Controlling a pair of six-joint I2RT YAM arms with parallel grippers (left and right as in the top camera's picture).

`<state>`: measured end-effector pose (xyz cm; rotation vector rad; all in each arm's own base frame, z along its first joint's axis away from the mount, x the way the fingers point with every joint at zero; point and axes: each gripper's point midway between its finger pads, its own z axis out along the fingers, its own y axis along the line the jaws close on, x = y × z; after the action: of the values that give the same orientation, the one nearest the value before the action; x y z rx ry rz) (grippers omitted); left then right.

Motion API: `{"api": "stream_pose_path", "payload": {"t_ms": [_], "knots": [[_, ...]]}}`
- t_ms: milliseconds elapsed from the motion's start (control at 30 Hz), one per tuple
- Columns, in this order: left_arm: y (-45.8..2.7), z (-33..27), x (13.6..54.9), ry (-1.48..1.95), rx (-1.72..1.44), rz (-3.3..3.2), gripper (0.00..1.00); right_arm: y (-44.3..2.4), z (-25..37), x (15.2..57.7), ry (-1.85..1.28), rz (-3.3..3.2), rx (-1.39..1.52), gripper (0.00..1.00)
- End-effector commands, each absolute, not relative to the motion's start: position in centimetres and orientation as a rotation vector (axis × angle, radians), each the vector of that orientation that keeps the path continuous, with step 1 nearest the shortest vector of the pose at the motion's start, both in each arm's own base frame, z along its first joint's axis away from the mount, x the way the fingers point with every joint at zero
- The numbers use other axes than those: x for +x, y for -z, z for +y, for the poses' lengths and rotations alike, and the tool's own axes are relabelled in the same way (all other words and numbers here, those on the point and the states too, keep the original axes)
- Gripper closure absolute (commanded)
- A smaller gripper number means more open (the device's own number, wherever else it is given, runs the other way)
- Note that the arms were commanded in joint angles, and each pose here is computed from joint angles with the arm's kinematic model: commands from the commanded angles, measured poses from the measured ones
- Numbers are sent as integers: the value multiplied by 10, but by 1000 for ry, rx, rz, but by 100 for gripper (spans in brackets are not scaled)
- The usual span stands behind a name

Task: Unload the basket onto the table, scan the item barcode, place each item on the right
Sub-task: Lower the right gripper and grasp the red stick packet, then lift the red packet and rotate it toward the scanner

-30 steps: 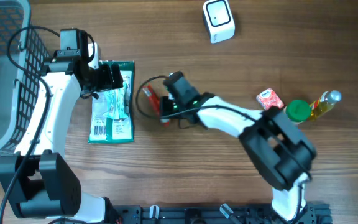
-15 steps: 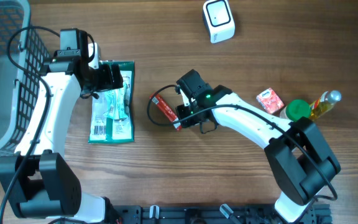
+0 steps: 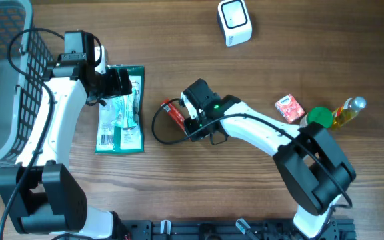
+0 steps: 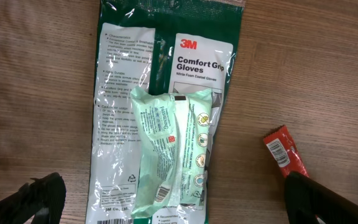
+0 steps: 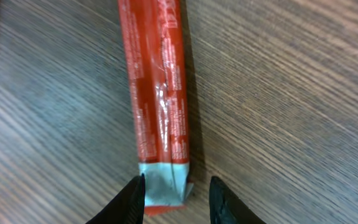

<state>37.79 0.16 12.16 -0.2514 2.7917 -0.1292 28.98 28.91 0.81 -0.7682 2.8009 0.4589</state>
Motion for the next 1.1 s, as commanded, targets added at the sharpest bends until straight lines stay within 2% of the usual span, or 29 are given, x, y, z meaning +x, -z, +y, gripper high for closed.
{"api": "stream_pose_path", "payload": {"t_ms": [0,100,167,333,367,633,800,933,1067], "knots": [[-130,4,380,120,-254,2769,0,4,295,288,-465,2802,-807,67],[-130,4,380,120,-254,2769,0,12,297,288,-462,2808,-816,67],[-130,4,380,120,-254,2769,0,17,299,284,-458,2812,-834,71],[-129,4,380,120,-255,2769,0,17,299,284,-458,2814,-832,94],[-130,4,380,120,-254,2769,0,17,300,285,-460,2812,-831,95],[-129,4,380,120,-255,2769,0,-49,285,300,-504,2735,-712,96],[-129,4,380,120,-255,2769,0,-105,263,294,-528,2578,-924,96],[-129,4,380,120,-255,2769,0,-158,249,266,-791,2362,-1181,96],[-130,4,380,120,-254,2769,0,-196,239,208,-1208,2038,-1467,96]]}}
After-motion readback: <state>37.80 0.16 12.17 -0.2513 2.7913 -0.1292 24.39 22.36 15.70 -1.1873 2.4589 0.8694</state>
